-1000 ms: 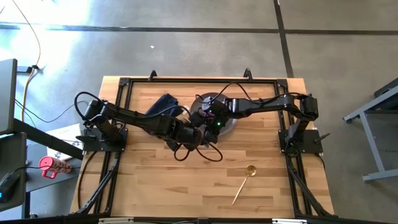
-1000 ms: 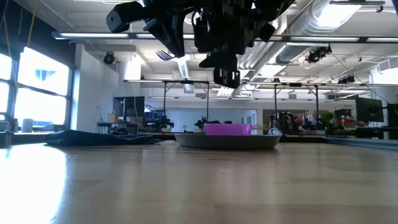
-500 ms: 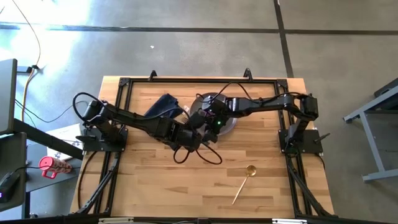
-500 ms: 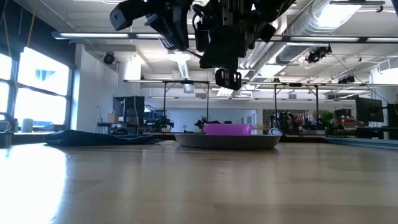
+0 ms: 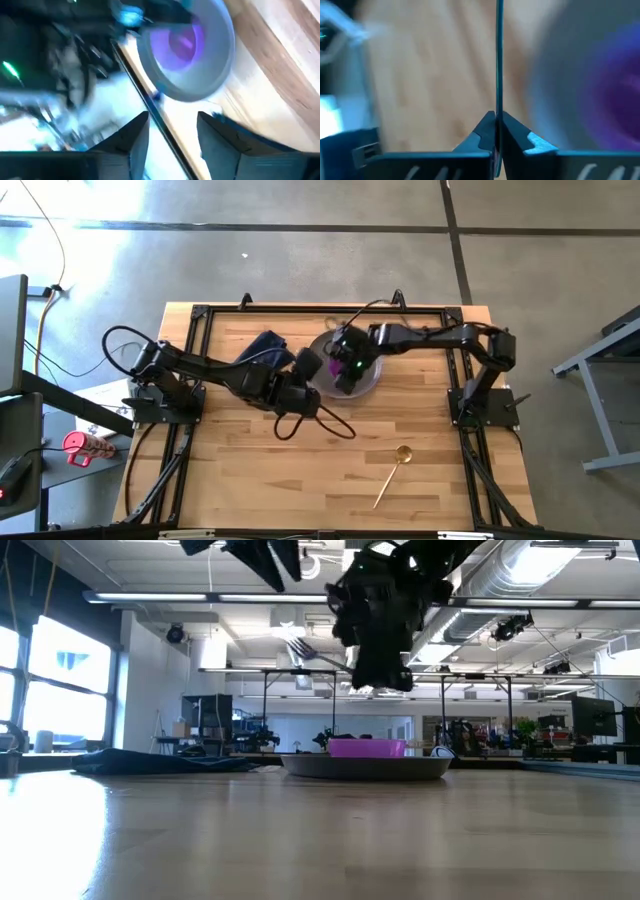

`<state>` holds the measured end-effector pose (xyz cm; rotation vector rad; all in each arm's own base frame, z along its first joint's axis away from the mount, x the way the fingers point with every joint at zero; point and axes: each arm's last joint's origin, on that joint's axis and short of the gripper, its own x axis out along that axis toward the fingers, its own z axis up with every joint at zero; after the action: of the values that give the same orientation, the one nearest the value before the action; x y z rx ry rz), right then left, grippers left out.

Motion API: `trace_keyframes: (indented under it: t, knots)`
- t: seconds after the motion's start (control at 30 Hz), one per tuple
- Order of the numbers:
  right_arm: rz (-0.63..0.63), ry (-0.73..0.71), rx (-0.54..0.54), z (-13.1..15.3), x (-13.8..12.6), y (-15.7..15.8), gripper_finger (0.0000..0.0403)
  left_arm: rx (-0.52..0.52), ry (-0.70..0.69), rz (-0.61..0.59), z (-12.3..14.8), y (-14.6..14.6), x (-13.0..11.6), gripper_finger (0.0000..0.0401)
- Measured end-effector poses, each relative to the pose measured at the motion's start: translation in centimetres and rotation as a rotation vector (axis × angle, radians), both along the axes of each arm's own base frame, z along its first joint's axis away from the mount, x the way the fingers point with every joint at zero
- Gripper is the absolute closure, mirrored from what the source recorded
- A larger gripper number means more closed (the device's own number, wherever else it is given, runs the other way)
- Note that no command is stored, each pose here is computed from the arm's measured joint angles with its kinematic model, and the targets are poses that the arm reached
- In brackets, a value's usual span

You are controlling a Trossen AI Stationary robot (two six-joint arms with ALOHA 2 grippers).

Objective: Set table place
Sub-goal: Put the blue fork to the right of the gray plate

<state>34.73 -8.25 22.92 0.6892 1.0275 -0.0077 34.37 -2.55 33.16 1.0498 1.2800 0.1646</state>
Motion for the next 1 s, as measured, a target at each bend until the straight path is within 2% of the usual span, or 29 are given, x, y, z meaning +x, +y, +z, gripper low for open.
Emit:
trace_keyframes:
  t: [0.1,0.3,0.43,0.53,0.63,0.7,0.9,1.0]
  knots:
    - [-0.084,0.069,-0.080,1.5,-2.3,-1.8,0.0403,-0.033,-0.015,0.103,-0.2,0.1,-0.9,0.0243]
    - [-0.283,0.136,-0.248,7.0,-9.0,-3.4,0.0403,-0.075,-0.051,0.258,-2.2,0.3,-2.3,0.0251]
    - [-0.453,0.138,-0.342,10.5,-14.2,-2.6,0.0403,-0.157,-0.106,0.287,-4.1,0.3,-3.3,0.0255]
    - [-0.565,0.077,-0.342,11.4,-17.5,-1.2,0.0403,-0.236,-0.176,0.272,-5.1,0.2,-3.9,0.0255]
    - [-0.652,0.015,-0.288,10.0,-19.8,0.1,0.0403,-0.293,-0.244,0.263,-5.8,0.4,-4.4,0.0255]
    - [-0.685,-0.037,-0.227,7.9,-20.5,0.8,0.0403,-0.321,-0.294,0.254,-5.7,0.4,-4.3,0.0255]
    - [-0.699,-0.287,0.011,-0.2,-19.3,1.7,0.0403,-0.325,-0.297,0.264,-5.5,0.9,-4.7,0.0255]
    - [-0.748,-0.316,0.090,-3.5,-19.3,1.8,0.0403,-0.340,-0.302,0.259,-5.3,0.9,-4.7,0.0255]
